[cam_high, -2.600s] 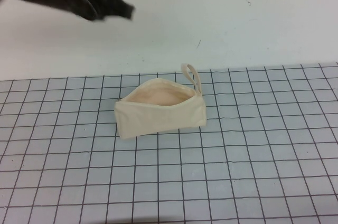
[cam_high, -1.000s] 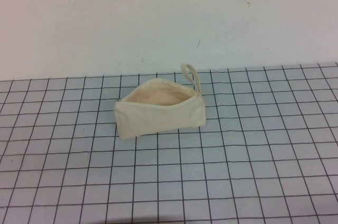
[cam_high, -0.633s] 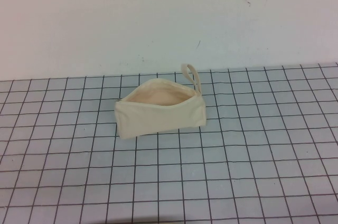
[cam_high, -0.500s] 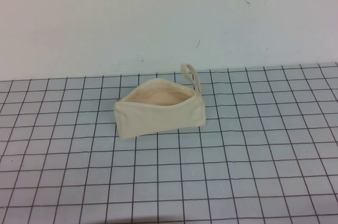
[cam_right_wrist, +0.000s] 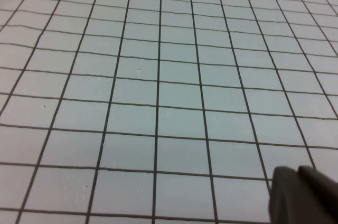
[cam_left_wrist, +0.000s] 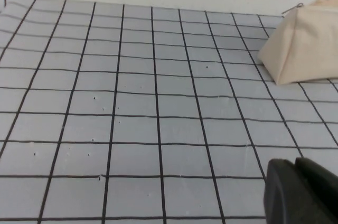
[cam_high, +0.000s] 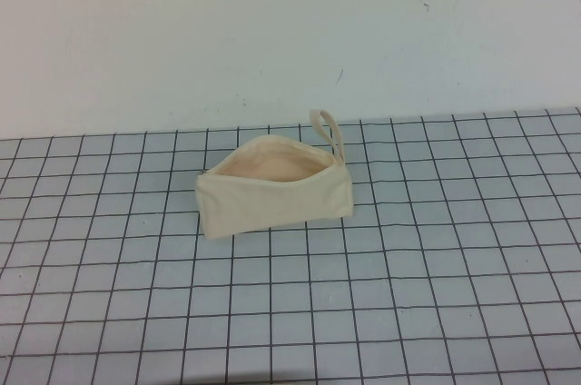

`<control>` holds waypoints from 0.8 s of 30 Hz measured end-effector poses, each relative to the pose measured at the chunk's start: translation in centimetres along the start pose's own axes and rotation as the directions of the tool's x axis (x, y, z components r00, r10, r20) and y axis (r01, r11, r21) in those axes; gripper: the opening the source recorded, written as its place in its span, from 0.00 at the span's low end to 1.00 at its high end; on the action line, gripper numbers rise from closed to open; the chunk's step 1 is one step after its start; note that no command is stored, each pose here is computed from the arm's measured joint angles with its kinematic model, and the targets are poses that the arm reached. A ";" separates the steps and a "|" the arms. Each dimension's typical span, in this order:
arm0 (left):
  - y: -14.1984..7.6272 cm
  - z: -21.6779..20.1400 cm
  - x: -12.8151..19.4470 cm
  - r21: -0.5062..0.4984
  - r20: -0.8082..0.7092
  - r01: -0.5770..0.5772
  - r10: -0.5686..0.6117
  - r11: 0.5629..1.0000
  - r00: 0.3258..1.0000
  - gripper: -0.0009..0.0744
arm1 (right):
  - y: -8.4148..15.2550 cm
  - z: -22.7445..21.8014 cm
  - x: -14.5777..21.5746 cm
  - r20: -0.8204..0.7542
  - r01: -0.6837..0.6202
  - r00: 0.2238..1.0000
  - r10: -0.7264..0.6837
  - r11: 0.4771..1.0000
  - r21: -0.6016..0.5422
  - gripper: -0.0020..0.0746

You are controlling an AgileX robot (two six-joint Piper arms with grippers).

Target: Put eraser into pencil case

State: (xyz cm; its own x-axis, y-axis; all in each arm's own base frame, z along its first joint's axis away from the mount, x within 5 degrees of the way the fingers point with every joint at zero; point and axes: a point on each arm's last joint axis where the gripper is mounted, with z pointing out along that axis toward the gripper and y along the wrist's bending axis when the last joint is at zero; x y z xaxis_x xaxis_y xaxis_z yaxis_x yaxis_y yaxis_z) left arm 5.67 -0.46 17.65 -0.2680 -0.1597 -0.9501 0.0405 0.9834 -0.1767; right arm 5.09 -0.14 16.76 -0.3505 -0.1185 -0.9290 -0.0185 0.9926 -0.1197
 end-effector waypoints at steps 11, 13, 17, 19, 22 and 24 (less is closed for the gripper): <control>0.1 -0.3 0.4 -0.041 -0.018 -0.089 0.089 0.995 0.996 0.01 | 0.0 0.0 0.0 0.000 0.000 1.000 0.000 1.000 0.000 0.03; 0.2 -0.3 0.3 -0.058 -0.017 -0.087 0.086 0.995 0.996 0.01 | 0.0 0.0 0.0 0.000 0.000 1.000 0.000 1.000 0.000 0.03; 0.2 -0.3 0.3 -0.061 -0.017 -0.084 0.083 0.995 0.996 0.01 | 0.0 0.0 0.0 0.000 0.000 1.000 0.000 1.000 0.000 0.03; 0.2 -0.3 0.3 -0.062 -0.016 -0.070 0.069 0.996 0.998 0.01 | 0.0 0.0 0.0 0.000 0.000 1.000 0.000 1.000 0.000 0.03; 0.2 -0.3 0.3 -0.069 -0.016 -0.044 0.043 0.997 0.999 0.01 | 0.0 0.0 0.0 0.000 0.000 1.000 0.000 1.000 0.000 0.03; 0.3 -0.3 0.3 -0.073 -0.017 -0.043 0.042 0.996 0.999 0.01 | 0.0 0.0 0.0 0.000 0.000 1.000 0.000 1.000 0.000 0.03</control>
State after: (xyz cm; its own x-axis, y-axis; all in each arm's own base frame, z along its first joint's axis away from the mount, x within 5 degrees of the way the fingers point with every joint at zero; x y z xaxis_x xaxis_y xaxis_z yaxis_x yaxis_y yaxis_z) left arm 5.29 -0.21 17.37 -0.2823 -0.1172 -0.9521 -0.0181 0.9930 -0.1169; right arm 5.09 -0.14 16.76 -0.3505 -0.1185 -0.9290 -0.0185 0.9926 -0.1197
